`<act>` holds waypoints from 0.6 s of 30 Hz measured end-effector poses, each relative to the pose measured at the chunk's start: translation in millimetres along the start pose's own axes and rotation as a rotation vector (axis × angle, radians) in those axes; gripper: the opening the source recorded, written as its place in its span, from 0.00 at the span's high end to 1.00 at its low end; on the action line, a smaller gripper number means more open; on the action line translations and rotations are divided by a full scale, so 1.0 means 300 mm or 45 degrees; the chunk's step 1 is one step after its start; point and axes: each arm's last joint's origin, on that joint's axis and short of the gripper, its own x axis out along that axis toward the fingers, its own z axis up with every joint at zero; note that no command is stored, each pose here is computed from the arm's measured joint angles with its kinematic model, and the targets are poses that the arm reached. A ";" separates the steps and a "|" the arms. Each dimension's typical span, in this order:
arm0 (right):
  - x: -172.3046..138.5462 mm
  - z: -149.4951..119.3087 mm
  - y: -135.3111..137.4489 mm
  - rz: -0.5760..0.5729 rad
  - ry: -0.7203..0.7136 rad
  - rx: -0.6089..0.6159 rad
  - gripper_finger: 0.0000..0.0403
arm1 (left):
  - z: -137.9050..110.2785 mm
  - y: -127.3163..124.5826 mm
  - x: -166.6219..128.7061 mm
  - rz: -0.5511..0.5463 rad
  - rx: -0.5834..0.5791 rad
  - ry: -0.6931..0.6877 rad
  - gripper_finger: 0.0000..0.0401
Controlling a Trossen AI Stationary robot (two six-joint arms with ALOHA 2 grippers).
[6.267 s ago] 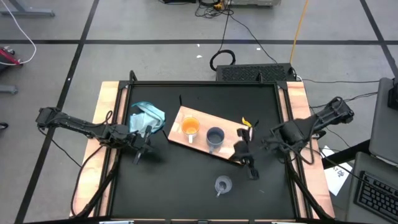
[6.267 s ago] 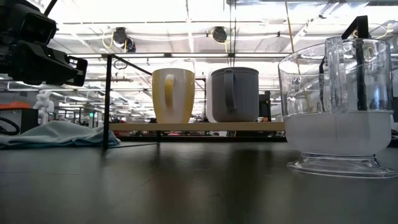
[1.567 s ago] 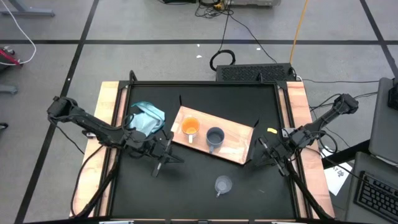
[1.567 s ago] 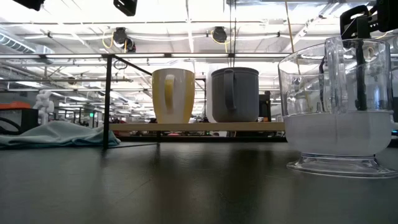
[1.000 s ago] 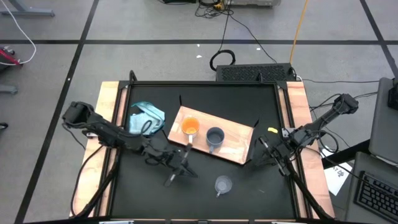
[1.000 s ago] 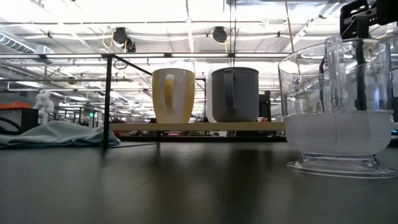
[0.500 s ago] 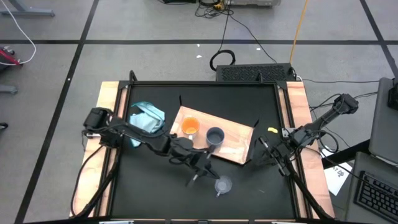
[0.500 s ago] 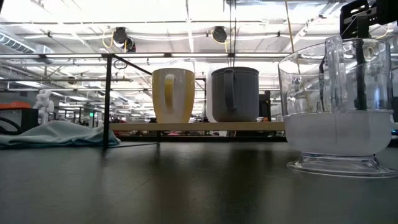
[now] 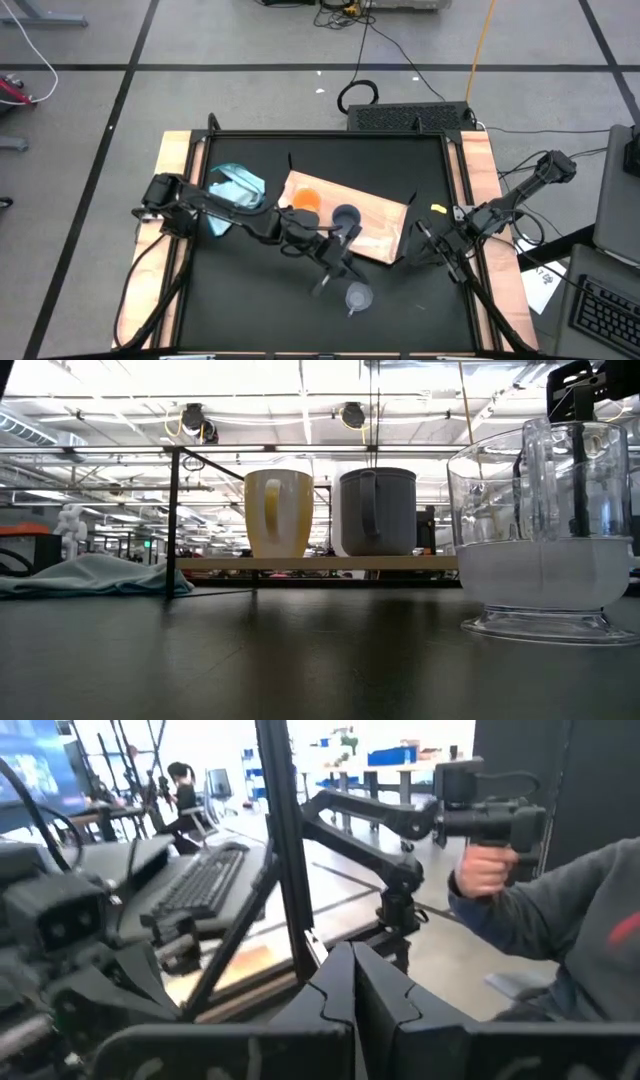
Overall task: Stack small to large cups/mugs on shelf
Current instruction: Put the transparent cup on the shelf
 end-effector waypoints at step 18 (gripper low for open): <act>0.001 -0.003 0.000 -0.001 0.010 -0.030 1.00 | -0.201 0.011 -0.003 0.019 -0.309 0.534 1.00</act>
